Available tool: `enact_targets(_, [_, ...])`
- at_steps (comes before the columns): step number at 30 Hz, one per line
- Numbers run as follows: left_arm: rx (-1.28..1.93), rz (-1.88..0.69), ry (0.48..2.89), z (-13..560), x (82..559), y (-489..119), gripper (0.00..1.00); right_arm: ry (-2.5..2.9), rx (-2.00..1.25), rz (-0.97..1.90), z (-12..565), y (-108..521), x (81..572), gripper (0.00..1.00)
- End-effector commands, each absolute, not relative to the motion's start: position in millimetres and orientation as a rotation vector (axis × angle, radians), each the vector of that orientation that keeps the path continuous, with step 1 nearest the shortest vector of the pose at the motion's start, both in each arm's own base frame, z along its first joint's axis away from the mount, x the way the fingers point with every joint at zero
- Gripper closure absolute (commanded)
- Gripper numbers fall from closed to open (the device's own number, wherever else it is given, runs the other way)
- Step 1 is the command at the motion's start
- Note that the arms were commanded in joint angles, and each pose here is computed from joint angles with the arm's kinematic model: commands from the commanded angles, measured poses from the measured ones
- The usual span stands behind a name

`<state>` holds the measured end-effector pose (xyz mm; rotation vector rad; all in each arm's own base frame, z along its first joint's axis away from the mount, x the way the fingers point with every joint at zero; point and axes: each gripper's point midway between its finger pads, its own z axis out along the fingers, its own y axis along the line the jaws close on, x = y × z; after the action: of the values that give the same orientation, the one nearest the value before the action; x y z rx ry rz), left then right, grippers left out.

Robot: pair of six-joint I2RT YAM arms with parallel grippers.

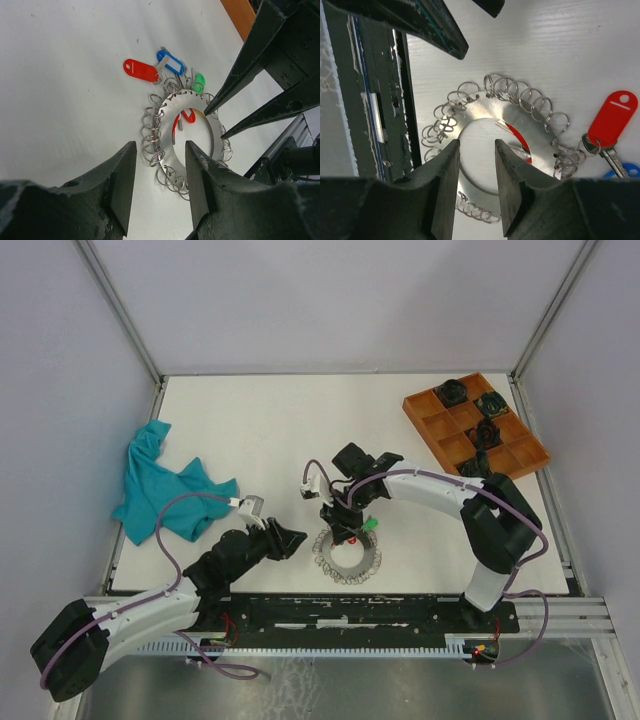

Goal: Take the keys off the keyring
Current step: Pick up the keyring from the center of the board.

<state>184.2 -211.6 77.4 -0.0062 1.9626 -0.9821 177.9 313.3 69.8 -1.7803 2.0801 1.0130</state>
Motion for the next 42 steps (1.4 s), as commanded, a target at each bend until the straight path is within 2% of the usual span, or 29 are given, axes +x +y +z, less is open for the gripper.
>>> enact_targets(1, [-0.06, -0.948, 1.979, 66.7, 185.4, -202.4, 0.49, 2.165, -1.614, 1.117, 68.1, 342.6, 172.0, 0.58])
enact_targets(8, [-0.105, -0.887, 1.975, 64.7, 188.5, -189.7, 0.49, 2.266, -1.521, 1.078, 47.1, 350.9, 173.5, 0.55])
enact_targets(14, [-0.107, -0.858, 1.962, 67.6, 190.0, -184.2, 0.49, 1.929, -1.875, 1.134, 64.3, 339.8, 147.2, 0.56])
enact_targets(23, [-0.092, -0.882, 1.954, 68.6, 187.7, -186.9, 0.49, 1.077, -2.282, 1.058, 73.1, 306.0, 106.7, 0.5])
enact_targets(30, [-0.099, -0.907, 1.944, 70.4, 186.1, -188.0, 0.49, 0.957, -2.412, 0.819, 54.5, 307.5, 107.7, 0.55])
enact_targets(34, [-0.099, -0.914, 1.939, 71.2, 185.6, -188.2, 0.49, 0.94, -2.448, 0.789, 47.7, 307.7, 104.7, 0.6])
enact_targets(42, [-0.095, -0.913, 1.941, 71.8, 185.5, -188.5, 0.49, 0.88, -2.549, 0.671, 27.8, 308.1, 100.3, 0.61])
